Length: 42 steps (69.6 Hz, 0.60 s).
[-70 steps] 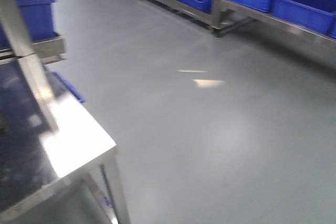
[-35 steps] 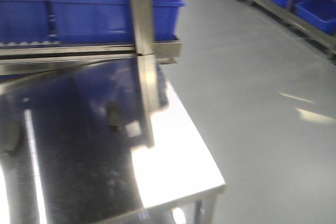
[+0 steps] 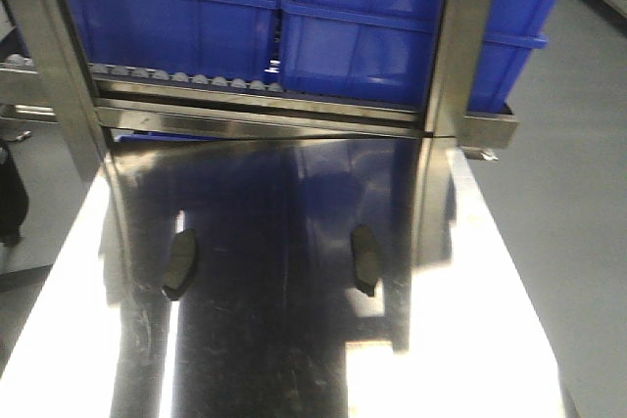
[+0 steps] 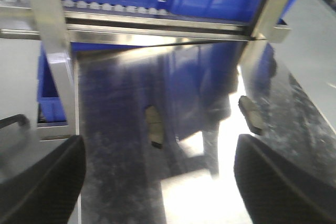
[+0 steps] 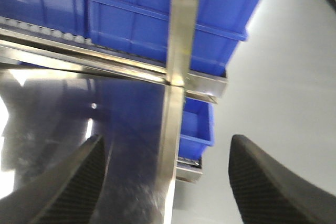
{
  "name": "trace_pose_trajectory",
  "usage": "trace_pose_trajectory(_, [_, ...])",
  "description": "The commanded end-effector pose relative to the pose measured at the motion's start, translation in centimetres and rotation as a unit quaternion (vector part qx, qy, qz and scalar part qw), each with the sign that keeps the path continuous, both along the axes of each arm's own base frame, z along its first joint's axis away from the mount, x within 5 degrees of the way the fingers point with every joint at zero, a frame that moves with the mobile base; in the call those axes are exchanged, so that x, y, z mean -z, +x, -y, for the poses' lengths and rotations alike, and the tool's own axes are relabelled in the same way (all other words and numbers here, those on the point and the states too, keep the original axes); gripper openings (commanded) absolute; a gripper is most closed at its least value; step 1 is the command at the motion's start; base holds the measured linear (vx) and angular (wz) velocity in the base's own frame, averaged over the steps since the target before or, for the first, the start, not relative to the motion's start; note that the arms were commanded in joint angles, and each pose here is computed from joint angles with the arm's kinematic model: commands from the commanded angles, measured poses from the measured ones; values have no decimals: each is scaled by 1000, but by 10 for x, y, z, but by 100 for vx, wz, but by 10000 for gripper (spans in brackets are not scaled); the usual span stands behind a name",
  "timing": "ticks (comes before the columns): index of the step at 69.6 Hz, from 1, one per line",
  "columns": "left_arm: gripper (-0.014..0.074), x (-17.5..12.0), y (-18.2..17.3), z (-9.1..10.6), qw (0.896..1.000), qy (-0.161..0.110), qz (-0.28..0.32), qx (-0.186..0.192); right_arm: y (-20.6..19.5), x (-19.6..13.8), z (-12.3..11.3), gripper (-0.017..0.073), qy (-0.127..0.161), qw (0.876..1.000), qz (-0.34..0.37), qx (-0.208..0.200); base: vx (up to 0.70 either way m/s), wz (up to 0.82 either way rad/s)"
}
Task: Move and align brake pads A on conveyor
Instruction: 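Turn the base to face the steel table with two brake pads, then stop the base in front of the table with both grippers open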
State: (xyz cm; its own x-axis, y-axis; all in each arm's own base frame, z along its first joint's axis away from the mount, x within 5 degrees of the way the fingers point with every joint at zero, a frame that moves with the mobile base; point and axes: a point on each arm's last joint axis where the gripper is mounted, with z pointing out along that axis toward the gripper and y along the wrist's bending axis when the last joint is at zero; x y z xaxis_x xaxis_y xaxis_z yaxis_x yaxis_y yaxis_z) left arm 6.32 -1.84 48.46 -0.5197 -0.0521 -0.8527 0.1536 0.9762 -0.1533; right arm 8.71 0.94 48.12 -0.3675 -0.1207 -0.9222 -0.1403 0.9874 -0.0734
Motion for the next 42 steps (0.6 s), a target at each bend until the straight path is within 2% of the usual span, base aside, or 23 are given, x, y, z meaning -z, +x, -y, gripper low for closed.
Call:
trace_pose_trajectory(1, [544, -7, 1, 2, 1000, -9, 22, 6, -1, -11, 1, 477, -3, 999, 44, 2, 14, 34])
trace_pose_trajectory(21, [544, -7, 1, 2, 1000, -9, 22, 6, -1, -11, 1, 477, -3, 999, 44, 2, 11, 22])
trace_pose_trajectory(42, [544, -7, 1, 2, 1000, -9, 22, 6, -1, -11, 1, 477, -3, 999, 44, 2, 1, 4])
